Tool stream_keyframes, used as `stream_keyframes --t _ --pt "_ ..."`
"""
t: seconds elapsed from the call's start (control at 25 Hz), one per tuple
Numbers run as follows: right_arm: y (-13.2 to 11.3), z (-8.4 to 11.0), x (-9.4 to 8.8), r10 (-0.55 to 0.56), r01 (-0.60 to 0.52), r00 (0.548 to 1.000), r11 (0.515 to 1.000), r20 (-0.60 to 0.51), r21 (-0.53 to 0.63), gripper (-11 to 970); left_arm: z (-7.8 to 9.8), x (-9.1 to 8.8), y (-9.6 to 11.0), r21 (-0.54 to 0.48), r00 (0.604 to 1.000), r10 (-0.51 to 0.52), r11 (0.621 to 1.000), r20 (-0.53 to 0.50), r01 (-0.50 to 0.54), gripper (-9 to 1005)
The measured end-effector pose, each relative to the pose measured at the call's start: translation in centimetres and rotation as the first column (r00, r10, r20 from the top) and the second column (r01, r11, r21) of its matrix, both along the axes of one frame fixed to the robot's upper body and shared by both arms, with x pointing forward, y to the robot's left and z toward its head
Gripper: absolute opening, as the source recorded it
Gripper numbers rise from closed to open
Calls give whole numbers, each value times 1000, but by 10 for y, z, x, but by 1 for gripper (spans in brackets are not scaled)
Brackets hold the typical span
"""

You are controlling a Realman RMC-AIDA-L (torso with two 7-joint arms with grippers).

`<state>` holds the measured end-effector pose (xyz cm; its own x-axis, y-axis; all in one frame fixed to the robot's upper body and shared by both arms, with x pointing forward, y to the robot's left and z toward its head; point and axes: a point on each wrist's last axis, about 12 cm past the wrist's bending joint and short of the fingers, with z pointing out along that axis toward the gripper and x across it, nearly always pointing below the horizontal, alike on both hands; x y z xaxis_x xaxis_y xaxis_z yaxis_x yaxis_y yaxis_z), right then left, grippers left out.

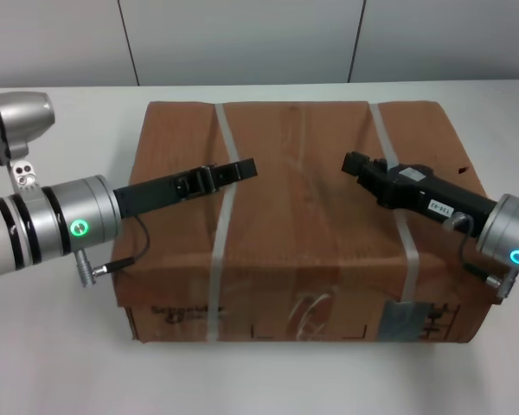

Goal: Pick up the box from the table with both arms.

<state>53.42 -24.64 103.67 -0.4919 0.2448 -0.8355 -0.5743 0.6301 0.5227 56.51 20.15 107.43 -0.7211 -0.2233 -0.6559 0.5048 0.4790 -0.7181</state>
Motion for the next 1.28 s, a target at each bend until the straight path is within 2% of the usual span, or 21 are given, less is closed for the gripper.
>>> stream_keyframes --t 0.2,1.28 --pt "-4 6 0 -13 13 999 1000 33 14 100 3 -2 1 -26 1000 -8 1000 8 8 108" --pt "-13 14 2 -44 44 995 999 89 6 98 11 -6 5 -71 999 -15 997 40 18 108"
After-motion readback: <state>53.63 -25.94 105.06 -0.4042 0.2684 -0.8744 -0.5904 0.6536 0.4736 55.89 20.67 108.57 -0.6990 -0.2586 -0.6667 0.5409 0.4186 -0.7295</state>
